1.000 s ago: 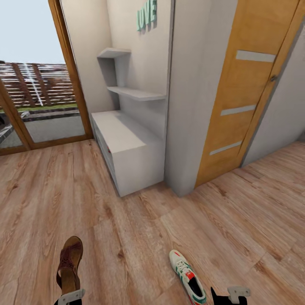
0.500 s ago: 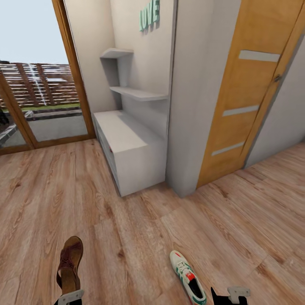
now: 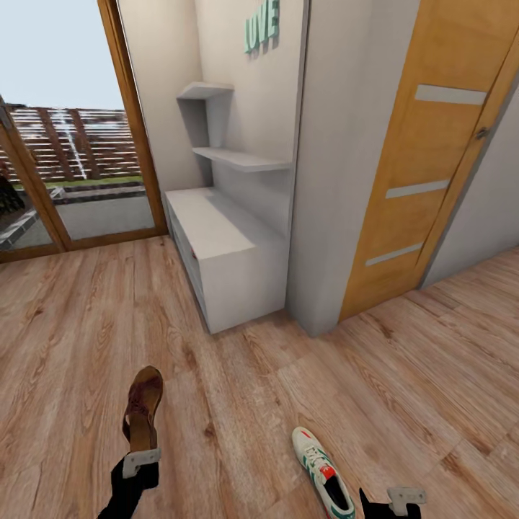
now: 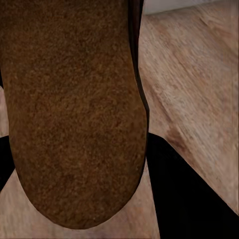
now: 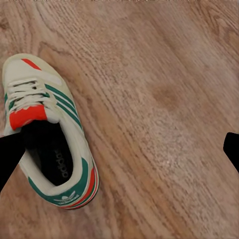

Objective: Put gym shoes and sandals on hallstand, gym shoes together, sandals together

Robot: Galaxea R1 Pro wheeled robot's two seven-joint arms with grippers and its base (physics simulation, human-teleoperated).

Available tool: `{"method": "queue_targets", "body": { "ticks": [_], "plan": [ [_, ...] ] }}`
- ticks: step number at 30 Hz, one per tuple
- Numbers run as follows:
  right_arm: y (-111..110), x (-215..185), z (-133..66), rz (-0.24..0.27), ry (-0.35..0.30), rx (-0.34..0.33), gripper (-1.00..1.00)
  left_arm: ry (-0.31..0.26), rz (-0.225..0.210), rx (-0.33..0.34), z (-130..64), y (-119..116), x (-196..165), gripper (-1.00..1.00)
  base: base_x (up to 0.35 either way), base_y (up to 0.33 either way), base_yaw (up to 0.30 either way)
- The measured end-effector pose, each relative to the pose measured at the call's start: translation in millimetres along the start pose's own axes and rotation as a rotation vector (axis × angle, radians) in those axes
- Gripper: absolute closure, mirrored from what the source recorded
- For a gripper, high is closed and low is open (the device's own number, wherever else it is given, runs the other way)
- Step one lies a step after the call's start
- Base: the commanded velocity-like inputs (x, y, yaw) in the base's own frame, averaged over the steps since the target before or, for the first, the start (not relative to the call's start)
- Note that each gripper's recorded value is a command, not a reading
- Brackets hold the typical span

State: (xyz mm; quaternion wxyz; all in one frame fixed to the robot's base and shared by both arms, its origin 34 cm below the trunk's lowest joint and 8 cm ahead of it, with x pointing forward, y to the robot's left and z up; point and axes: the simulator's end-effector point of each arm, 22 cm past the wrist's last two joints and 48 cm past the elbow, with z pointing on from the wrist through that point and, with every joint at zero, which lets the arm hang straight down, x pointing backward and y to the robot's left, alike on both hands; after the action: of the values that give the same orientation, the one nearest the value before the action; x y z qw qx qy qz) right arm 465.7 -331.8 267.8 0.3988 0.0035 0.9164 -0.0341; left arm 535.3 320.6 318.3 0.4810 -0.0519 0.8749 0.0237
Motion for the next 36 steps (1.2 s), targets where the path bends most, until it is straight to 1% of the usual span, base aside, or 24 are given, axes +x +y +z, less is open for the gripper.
{"method": "queue_targets", "body": {
  "ticks": [1, 2, 3, 4, 5, 6, 7, 9, 12, 15, 16, 17, 18, 20, 23, 28, 33, 36],
  "plan": [
    [0.4, -2.4, 0.9, 0.0, -0.005, -0.002, -1.0, 0.121, 0.072, 0.094, 20.2, -38.9, 1.0, 1.0, 0.0, 0.0, 0.0],
    [-0.3, -4.5, 1.4, 0.0, -0.01, -0.002, -1.0, 0.079, 0.092, 0.115, 43.4, -52.7, -44.2, 1.0, 0.0, 0.0, 0.0],
    [-0.3, -5.8, 1.8, -0.001, -0.013, -0.003, -1.0, 0.054, 0.077, 0.099, 50.1, -46.9, -63.5, 1.0, 0.0, 0.0, 0.0],
    [-0.6, -7.5, 2.3, -0.001, -0.017, -0.003, -1.0, 0.079, 0.086, 0.122, 53.8, -55.5, -64.0, 1.0, 0.0, 0.0, 0.0],
    [-0.6, -8.2, 2.5, -0.001, -0.018, -0.003, -1.0, 0.083, 0.083, 0.128, 56.7, -57.4, -68.8, 1.0, 0.0, 0.0, 0.0],
    [1.3, -11.2, 3.6, -0.002, -0.024, -0.007, -1.0, 0.173, 0.079, 0.219, 65.2, -82.0, -73.3, 1.0, 0.0, 0.0, 0.0],
    [1.8, -14.8, 4.6, -0.002, -0.032, -0.009, -1.0, 0.126, 0.07, 0.22, 76.4, -82.3, -111.5, 1.0, 0.0, 0.0, 0.0],
    [4.0, -24.3, 7.9, -0.003, -0.049, -0.014, -1.0, 0.149, 0.069, 0.233, 77.3, -86.1, -111.1, 1.0, 0.0, 0.0, 0.0],
    [9.5, -39.6, 14.3, -0.013, -0.062, -0.03, -1.0, 0.159, 0.065, 0.24, 78.6, -88.2, -114.3, 1.0, 0.0, 0.0, 0.0],
    [18.4, -49.7, 21.1, -0.048, -0.04, -0.059, -1.0, 0.161, 0.065, 0.245, 79.2, -89.8, -116.1, 1.0, 0.0, 0.0, 0.0],
    [22.0, -51.8, 23.8, -0.072, -0.02, -0.072, -1.0, 0.159, 0.066, 0.248, 79.5, -90.9, -117.9, 1.0, 0.0, 0.0, 0.0],
    [23.4, -51.7, 24.7, -0.083, -0.008, -0.077, -1.0, 0.158, 0.067, 0.251, 79.7, -91.9, -119.1, 1.0, 0.0, 0.0, 0.0],
    [25.5, -50.3, 25.9, -0.102, 0.015, -0.085, -1.0, 0.151, 0.073, 0.262, 79.8, -94.9, -122.8, 1.0, 0.0, 0.0, 0.0],
    [26.6, -48.4, 26.5, -0.119, 0.033, -0.09, -1.0, 0.143, 0.084, 0.278, 79.7, -98.8, -127.1, 1.0, 0.0, 0.0, 0.0],
    [26.7, -45.3, 26.7, -0.141, 0.055, -0.095, -1.0, 0.132, 0.131, 0.33, 77.3, -112.0, -132.5, 1.0, 0.0, 0.0, 0.0],
    [26.6, -44.0, 26.8, -0.151, 0.064, -0.097, -1.0, 0.126, 0.183, 0.377, 74.2, -129.6, -136.0, 1.0, 0.0, 0.0, 0.0],
    [26.7, -42.3, 28.0, -0.151, 0.065, -0.097, -1.0, 0.11, 0.198, 0.389, 75.4, -138.1, -149.2, 1.0, 0.0, 0.0, 0.0],
    [27.1, -36.6, 31.6, -0.149, 0.066, -0.097, -1.0, 0.122, 0.199, 0.408, 76.3, -144.4, -149.4, 1.0, 0.0, 0.0, 0.0]
  ]
}}
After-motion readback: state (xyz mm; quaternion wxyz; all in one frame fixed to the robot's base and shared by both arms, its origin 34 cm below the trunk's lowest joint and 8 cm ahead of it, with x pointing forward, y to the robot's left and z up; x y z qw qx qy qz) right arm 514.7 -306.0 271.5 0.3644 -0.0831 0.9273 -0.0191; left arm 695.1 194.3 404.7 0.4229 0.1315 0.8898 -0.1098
